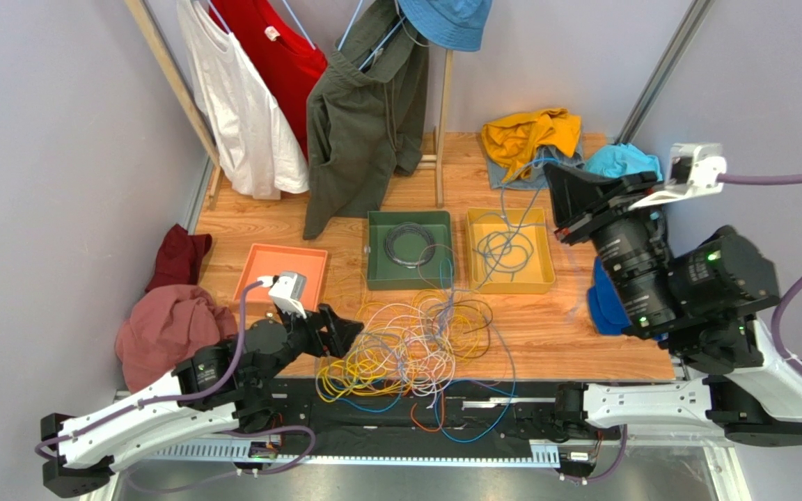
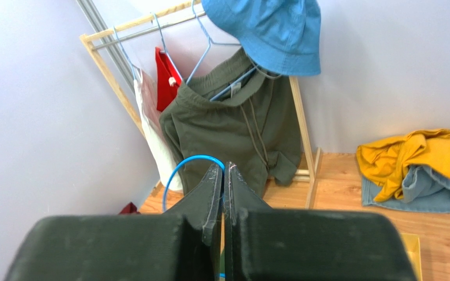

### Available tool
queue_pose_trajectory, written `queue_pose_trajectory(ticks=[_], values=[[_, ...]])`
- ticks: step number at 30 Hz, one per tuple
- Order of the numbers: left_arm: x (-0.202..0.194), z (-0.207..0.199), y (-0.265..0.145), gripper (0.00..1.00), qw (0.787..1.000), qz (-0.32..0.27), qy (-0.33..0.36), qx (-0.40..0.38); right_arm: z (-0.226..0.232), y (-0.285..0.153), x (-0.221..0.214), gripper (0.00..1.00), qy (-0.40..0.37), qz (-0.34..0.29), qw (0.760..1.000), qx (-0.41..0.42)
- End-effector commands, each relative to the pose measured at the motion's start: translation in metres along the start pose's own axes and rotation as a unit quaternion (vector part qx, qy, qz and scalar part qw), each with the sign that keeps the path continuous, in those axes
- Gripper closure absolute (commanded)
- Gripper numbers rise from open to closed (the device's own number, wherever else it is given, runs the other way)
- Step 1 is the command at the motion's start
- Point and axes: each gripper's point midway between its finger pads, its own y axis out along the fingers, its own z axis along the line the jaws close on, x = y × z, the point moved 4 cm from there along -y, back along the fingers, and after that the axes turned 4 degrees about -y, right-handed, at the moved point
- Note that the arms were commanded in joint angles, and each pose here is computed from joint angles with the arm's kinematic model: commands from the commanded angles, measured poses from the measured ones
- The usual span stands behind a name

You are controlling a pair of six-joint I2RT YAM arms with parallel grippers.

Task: Untangle the cables

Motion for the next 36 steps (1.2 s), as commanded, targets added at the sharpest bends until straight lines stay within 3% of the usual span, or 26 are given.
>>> queue_pose_trajectory(ticks=[1,6,11,13,17,23,28,31,36], values=[[-0.021,0.01,0.008,0.02,0.999,0.019,-0.046,0.017,-0.008,0.001,0.048,1.0,-0.007,-0.035,0.999,-0.011],[-0.043,0.011,0.017,0.05,0.997,0.041,-0.063,-0.002,0.005,0.01,0.083,1.0,-0.014,-0.063,0.998,0.005],[-0.04,-0.002,0.022,0.06,0.997,0.032,-0.055,-0.047,0.012,0.011,0.112,1.0,0.002,-0.078,0.997,0.026],[-0.029,-0.024,0.023,0.06,0.993,0.013,-0.045,-0.107,0.02,0.014,0.101,1.0,-0.009,-0.058,0.997,0.039],[0.003,-0.074,0.018,0.03,0.966,-0.058,-0.049,-0.247,0.032,0.013,0.085,1.0,0.013,-0.041,0.997,0.066],[0.012,-0.107,0.03,0.02,0.96,-0.04,-0.001,-0.279,0.033,0.016,0.08,1.0,0.001,-0.039,0.998,0.057],[0.022,-0.127,0.042,0.02,0.949,-0.07,0.0,-0.307,0.032,0.015,0.083,1.0,-0.001,-0.039,0.997,0.06],[0.013,-0.135,0.061,0.01,0.954,-0.048,0.017,-0.297,0.032,0.014,0.088,1.0,0.004,-0.041,0.997,0.067],[-0.017,-0.127,0.079,0.01,0.961,0.011,0.008,-0.275,0.017,0.018,0.091,1.0,-0.036,-0.051,0.998,0.009]])
